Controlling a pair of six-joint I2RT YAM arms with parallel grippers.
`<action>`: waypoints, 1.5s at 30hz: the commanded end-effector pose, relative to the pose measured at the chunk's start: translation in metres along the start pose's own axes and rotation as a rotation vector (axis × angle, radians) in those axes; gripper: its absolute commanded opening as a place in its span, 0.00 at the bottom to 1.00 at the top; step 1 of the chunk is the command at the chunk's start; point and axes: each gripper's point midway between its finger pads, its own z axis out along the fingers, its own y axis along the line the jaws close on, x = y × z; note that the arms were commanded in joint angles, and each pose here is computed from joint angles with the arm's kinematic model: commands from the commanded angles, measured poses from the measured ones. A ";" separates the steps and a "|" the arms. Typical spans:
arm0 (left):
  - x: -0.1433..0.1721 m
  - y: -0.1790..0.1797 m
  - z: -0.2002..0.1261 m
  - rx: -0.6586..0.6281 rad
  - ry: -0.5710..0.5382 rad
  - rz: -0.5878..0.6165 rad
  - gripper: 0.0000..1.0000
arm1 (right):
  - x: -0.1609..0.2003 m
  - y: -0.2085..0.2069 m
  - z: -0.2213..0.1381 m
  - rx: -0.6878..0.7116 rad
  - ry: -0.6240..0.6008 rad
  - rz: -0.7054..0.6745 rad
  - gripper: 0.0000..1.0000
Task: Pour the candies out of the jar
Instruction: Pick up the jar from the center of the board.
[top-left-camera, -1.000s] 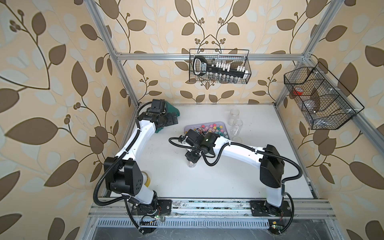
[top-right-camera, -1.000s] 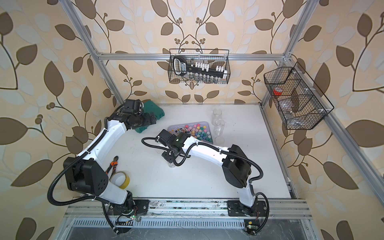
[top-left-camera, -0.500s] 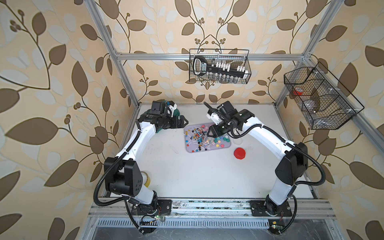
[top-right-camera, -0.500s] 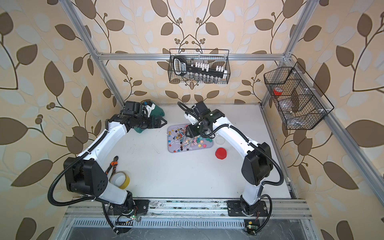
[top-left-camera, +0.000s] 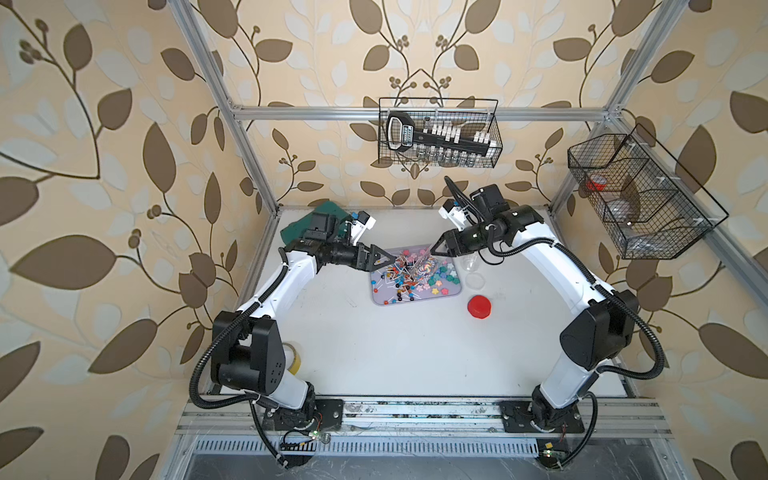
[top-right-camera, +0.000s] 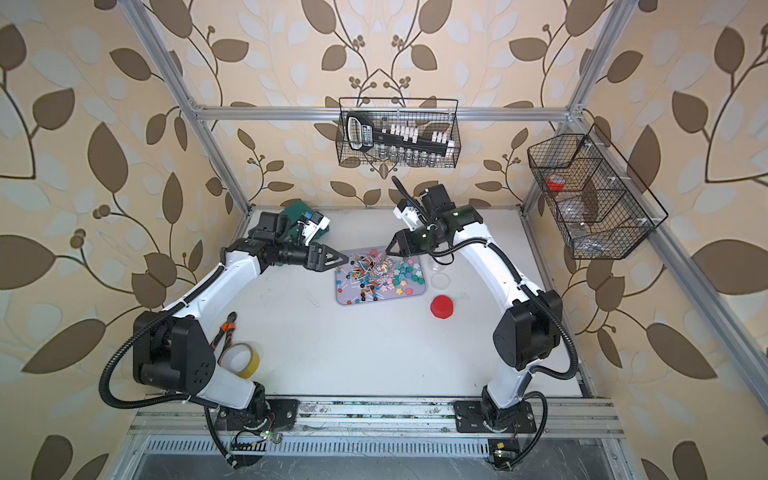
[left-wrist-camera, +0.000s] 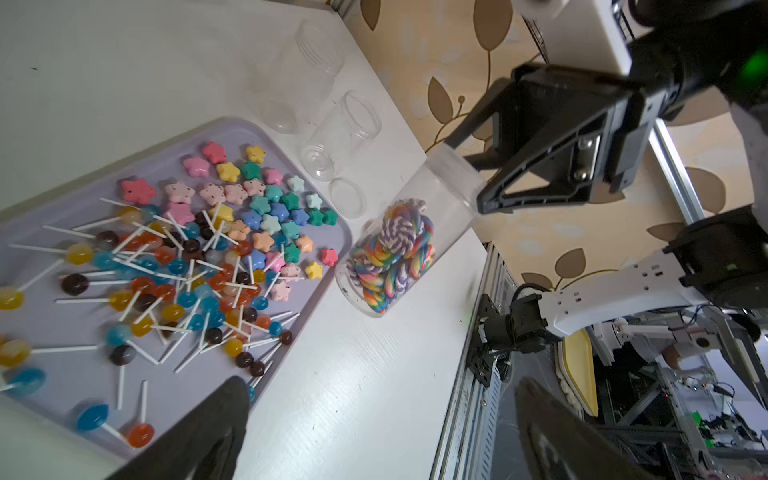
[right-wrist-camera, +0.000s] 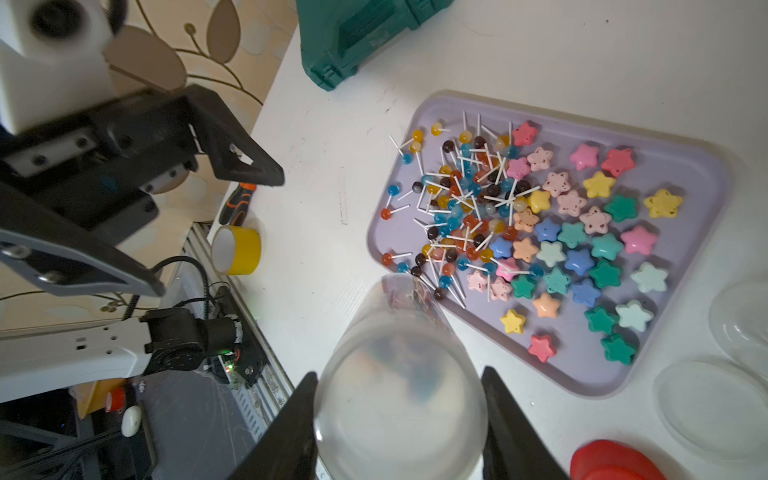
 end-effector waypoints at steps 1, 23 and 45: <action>0.000 -0.029 0.001 0.055 -0.005 0.153 0.99 | -0.009 0.020 -0.016 -0.144 -0.016 0.010 0.35; -0.001 -0.059 0.027 0.190 0.048 0.153 0.99 | -0.004 0.083 -0.008 -0.473 0.072 0.033 0.36; 0.011 -0.073 0.025 0.222 0.074 0.187 0.75 | -0.018 0.086 -0.003 -0.470 0.056 0.033 0.36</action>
